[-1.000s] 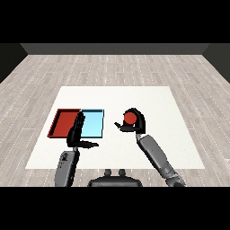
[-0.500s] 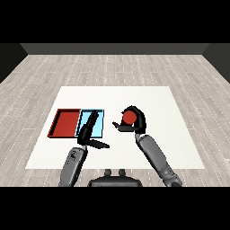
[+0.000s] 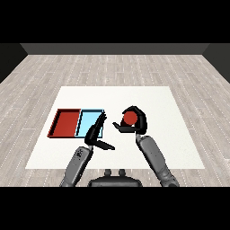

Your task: Pick the red can and put it in the red box

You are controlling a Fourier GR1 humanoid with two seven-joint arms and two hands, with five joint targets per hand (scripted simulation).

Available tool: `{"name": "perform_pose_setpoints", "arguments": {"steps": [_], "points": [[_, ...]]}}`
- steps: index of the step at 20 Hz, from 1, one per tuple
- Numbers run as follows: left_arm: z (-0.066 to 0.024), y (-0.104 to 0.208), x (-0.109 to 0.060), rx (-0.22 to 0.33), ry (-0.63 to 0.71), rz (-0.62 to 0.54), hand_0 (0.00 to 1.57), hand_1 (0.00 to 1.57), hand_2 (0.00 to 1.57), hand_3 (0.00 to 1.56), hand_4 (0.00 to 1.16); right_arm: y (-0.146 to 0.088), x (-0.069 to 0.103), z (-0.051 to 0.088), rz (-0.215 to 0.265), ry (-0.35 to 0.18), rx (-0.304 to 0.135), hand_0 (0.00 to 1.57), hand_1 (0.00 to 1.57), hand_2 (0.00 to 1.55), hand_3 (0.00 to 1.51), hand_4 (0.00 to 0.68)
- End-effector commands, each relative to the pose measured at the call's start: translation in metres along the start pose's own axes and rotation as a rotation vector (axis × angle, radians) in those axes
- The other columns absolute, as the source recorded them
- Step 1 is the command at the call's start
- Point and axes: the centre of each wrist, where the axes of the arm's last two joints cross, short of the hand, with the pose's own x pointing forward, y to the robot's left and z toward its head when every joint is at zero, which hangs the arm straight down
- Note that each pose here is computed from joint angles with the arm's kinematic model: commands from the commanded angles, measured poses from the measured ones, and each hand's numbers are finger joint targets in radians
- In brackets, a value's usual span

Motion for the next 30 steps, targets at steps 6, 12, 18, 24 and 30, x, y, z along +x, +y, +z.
{"name": "perform_pose_setpoints", "arguments": {"steps": [6, 12, 18, 24, 30], "points": [[-0.0191, -0.015, -0.016, -0.026, 0.092, 0.043, 0.00, 0.00, 0.00, 0.00, 0.00, 0.004, 0.001, 0.004, 0.007, -0.020, 0.025, 1.57, 1.57, 1.48, 1.41, 0.648], [-0.0182, -0.039, -0.040, -0.049, 0.130, 0.075, 0.00, 0.00, 0.00, 0.00, 0.00, 0.017, 0.008, 0.005, -0.024, 0.003, 0.049, 1.57, 1.57, 1.48, 1.42, 0.650], [-0.0364, -0.051, -0.035, -0.078, 0.134, 0.099, 0.00, 0.00, 0.00, 0.00, 0.00, 0.025, 0.008, -0.013, -0.003, -0.026, 0.064, 1.57, 1.57, 1.47, 1.41, 0.633], [-0.0283, -0.062, -0.036, -0.057, 0.138, 0.112, 0.00, 0.00, 0.00, 0.00, 0.00, 0.050, 0.015, 0.000, -0.032, -0.043, 0.079, 1.57, 1.57, 1.48, 1.41, 0.623], [-0.0223, -0.054, -0.028, -0.087, 0.108, 0.136, 0.00, 0.00, 0.00, 0.00, 0.00, 0.057, 0.015, 0.001, -0.061, -0.038, 0.099, 1.57, 1.57, 1.49, 1.41, 0.651]]}}
